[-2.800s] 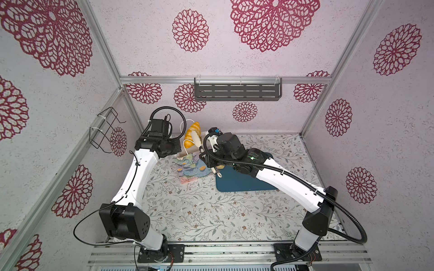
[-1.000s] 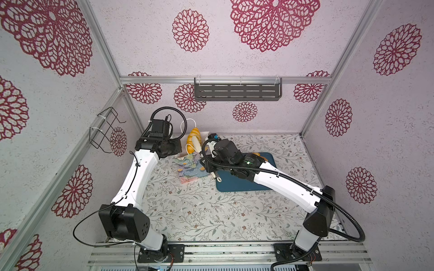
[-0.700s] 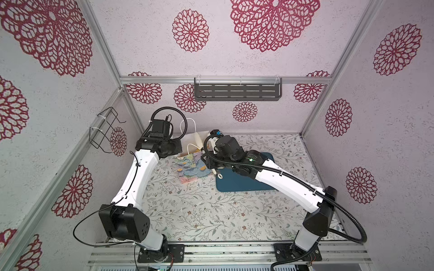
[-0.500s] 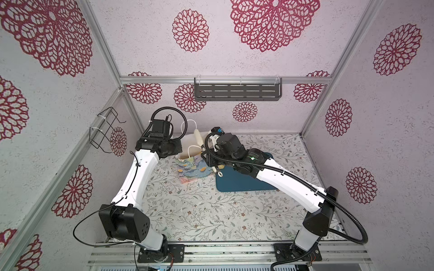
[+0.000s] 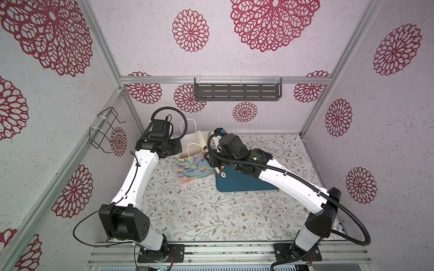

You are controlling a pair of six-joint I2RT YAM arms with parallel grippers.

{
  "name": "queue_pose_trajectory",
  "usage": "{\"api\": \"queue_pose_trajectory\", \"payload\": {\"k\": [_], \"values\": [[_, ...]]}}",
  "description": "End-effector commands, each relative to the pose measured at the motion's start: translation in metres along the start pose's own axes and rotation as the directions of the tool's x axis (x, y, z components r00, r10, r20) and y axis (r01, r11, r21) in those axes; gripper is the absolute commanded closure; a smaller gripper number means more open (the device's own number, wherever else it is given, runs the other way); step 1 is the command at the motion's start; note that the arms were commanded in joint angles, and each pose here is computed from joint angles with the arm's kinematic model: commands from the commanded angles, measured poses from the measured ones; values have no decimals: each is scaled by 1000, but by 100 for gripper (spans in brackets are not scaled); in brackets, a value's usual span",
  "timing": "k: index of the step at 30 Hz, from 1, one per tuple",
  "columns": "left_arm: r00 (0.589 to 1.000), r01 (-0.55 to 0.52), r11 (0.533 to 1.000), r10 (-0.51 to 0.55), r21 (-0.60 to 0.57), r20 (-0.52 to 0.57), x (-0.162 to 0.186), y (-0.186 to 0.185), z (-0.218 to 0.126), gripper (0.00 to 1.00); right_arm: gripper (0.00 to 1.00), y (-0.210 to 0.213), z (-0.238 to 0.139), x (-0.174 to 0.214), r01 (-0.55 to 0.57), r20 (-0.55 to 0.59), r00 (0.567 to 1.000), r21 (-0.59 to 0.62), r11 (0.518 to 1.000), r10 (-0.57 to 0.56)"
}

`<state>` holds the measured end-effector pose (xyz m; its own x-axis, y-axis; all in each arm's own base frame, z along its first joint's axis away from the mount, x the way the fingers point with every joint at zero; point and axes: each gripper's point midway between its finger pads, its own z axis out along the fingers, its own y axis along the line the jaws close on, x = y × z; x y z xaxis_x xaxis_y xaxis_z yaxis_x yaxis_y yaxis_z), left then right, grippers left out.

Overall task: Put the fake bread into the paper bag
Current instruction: 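Raise the empty tongs out of the bag and move back over the tray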

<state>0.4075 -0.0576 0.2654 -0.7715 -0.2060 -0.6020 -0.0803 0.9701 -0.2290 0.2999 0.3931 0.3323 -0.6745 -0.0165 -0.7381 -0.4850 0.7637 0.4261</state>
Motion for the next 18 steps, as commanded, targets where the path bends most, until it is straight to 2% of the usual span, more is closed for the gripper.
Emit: {"api": "queue_pose_trajectory", "payload": {"k": [1,9,18], "values": [[1000,-18,1000,18,-2,-10,7,-2,-5,100,65,0,-46,-35,-7,136,991,-13,1000,9],[1000,-26,1000,26,-6,-14,8,-2,-3,100,62,-31,-71,-32,-28,185,983,43,999,20],[999,-29,999,29,-17,-17,9,-1,-1,100,62,-70,-81,-18,-75,152,987,108,991,58]]}}
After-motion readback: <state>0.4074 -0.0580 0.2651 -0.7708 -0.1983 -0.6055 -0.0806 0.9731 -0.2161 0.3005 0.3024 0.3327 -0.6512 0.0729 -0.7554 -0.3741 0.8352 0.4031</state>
